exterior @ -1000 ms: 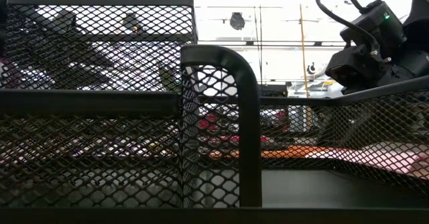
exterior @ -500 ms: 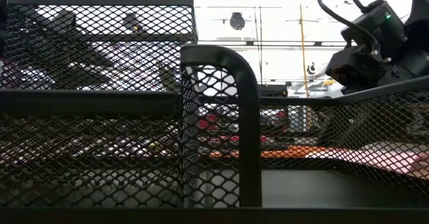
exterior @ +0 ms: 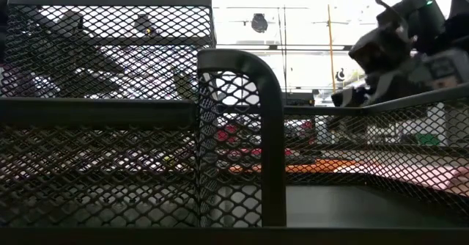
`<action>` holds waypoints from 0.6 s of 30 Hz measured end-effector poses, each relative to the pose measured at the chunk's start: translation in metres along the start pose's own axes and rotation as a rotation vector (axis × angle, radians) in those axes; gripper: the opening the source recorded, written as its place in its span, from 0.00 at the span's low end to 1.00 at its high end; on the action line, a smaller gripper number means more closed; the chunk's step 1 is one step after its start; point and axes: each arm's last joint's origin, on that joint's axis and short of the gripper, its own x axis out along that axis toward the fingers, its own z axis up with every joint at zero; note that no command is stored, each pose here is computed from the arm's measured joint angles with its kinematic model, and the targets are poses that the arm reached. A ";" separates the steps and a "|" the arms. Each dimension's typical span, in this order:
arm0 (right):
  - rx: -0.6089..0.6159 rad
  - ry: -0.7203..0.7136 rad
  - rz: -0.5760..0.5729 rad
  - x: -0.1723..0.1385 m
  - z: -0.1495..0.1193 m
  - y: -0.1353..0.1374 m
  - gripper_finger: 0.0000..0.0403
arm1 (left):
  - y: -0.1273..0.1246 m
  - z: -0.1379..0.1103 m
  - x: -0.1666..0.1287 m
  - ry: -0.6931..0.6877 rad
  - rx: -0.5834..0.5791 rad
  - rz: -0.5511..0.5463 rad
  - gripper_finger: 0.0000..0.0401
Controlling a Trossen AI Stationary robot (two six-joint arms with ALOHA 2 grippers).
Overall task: Pick and place office supplies into organizer
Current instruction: Put the black binder clip into the black desk organizer
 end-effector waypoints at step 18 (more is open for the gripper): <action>0.097 -0.424 0.175 -0.009 0.039 0.038 0.36 | 0.000 0.000 0.000 0.000 0.015 0.001 0.53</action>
